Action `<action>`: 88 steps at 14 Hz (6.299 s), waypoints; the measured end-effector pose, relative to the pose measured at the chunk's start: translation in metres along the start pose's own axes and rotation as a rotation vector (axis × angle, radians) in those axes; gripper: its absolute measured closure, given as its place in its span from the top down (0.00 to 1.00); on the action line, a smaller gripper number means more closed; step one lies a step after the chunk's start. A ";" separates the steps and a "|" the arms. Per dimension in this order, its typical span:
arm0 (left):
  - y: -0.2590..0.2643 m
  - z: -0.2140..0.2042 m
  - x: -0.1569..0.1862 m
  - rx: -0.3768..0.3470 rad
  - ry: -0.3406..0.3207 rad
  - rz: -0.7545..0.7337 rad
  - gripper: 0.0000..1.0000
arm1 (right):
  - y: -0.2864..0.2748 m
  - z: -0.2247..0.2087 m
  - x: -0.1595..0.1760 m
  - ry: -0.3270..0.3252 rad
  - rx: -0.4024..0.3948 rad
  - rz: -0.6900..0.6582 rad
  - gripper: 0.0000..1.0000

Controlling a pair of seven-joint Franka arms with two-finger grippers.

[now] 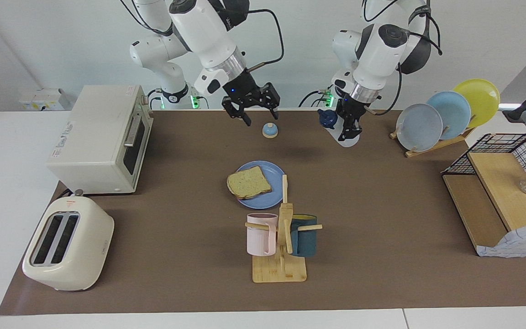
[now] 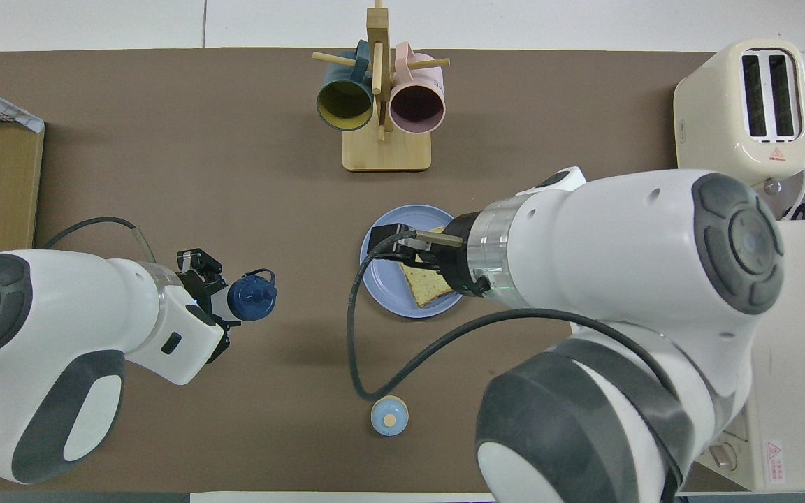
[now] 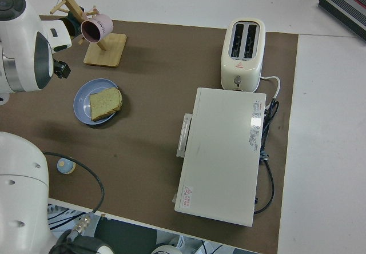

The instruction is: Put bread on plate and add seasoning

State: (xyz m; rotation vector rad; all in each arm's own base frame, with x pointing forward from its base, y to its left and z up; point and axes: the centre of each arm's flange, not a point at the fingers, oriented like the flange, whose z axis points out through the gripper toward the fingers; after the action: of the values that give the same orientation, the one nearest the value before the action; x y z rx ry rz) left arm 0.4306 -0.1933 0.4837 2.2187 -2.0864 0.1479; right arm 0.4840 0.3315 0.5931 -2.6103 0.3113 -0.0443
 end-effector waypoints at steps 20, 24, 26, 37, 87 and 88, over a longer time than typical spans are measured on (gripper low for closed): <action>0.002 0.000 0.003 0.001 -0.002 0.002 0.46 | -0.069 0.073 -0.055 0.065 0.132 0.131 0.42; 0.006 0.001 0.010 0.001 -0.005 0.004 0.46 | -0.073 0.075 -0.062 0.064 0.141 0.119 0.40; 0.006 0.000 0.011 0.002 -0.005 -0.001 0.46 | -0.076 0.076 -0.065 0.060 0.141 0.114 0.40; 0.008 -0.002 0.013 0.007 -0.002 -0.016 0.46 | -0.074 0.074 -0.069 0.033 0.114 0.111 0.25; 0.005 -0.044 0.038 0.113 0.084 -0.059 0.46 | -0.068 0.018 -0.023 0.019 0.209 0.262 0.14; 0.003 -0.044 0.036 0.116 0.084 -0.064 0.46 | -0.068 0.020 -0.022 0.030 0.232 0.279 0.14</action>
State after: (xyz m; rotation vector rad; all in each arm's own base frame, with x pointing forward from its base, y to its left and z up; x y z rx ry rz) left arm 0.4292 -0.2236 0.5324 2.2978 -2.0089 0.3593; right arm 0.4784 0.4040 0.6100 -2.3169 0.6387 -0.0214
